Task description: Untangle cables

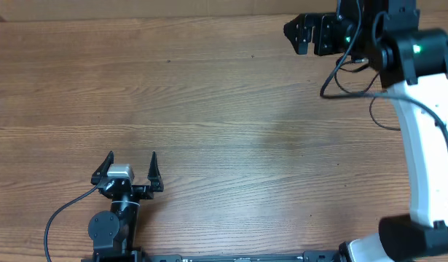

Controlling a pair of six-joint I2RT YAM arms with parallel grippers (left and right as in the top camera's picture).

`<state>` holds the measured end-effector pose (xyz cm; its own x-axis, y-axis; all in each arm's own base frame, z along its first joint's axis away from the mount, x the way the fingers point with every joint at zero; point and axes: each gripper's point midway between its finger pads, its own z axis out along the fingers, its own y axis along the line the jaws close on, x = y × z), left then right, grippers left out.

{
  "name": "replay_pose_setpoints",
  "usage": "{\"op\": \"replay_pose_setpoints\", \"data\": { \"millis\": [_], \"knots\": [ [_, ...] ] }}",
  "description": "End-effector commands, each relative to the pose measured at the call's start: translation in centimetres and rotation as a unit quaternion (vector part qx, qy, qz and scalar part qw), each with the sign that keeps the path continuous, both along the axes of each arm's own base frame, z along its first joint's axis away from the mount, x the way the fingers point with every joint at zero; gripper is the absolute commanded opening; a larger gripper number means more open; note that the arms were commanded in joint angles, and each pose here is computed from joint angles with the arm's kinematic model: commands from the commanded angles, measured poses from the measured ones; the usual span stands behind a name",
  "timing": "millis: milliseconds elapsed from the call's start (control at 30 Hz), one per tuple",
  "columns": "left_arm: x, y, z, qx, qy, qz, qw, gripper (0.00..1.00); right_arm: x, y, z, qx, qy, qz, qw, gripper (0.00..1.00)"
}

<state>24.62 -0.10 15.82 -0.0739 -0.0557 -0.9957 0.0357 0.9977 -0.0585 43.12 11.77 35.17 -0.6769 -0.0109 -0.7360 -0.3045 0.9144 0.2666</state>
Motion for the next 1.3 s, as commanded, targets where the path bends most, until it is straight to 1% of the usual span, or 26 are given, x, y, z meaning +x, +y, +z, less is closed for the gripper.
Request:
{"op": "replay_pose_setpoints", "data": {
  "millis": [0, 200, 400, 467, 533, 667, 733, 833, 967, 1100, 1267],
  "knots": [
    [0.0, 0.1, 0.0, 0.005, -0.001, 0.004, 1.0, 1.0, -0.7, -0.7, -1.9, -0.013, 0.0, -0.013, 1.0, 1.0],
    [0.0, 0.1, 0.0, 0.005, -0.001, 0.004, 1.0, 0.99, -1.9, -0.6, -4.7, 0.003, -0.041, -0.01, 0.999, 1.0],
    [0.0, 0.1, 0.0, 0.005, -0.001, 0.004, 1.0, 0.99, -3.8, -0.9, -7.8, 0.02, -0.148, -0.011, 0.989, 1.0],
    [0.0, 0.1, 0.0, 0.005, -0.001, 0.004, 1.0, 1.0, -5.7, -1.2, -9.8, 0.03, -0.206, -0.011, 0.978, 1.0],
    [0.0, 0.1, 0.0, 0.005, -0.001, 0.004, 1.0, 1.0, -6.8, -1.4, -10.7, 0.035, -0.237, -0.011, 0.971, 1.0],
    [0.0, 0.1, 0.0, 0.005, -0.001, 0.004, 1.0, 1.0, -9.7, -1.8, -11.1, 0.046, -0.305, -0.011, 0.951, 1.0],
    [0.0, 0.1, 0.0, 0.005, -0.001, 0.004, 1.0, 1.0, -12.1, -2.2, -11.5, 0.05, -0.336, -0.012, 0.94, 1.0],
    [0.0, 0.1, 0.0, 0.005, -0.001, 0.004, 1.0, 1.0, -14.3, -3.3, -12.8, 0.045, -0.358, -0.032, 0.932, 1.0],
    [0.0, 0.1, 0.0, 0.005, -0.001, 0.004, 1.0, 0.99, -15.9, -4.1, -13.7, 0.045, -0.386, -0.049, 0.92, 1.0],
    [0.0, 0.1, 0.0, 0.005, -0.001, 0.004, 1.0, 1.0, -17.1, -4.5, -13.8, 0.048, -0.41, -0.054, 0.909, 1.0],
    [0.0, 0.1, 0.0, 0.005, -0.001, 0.004, 1.0, 1.0, -18.4, -5.7, -13.5, 0.041, -0.418, -0.08, 0.904, 1.0]
  ]
}}
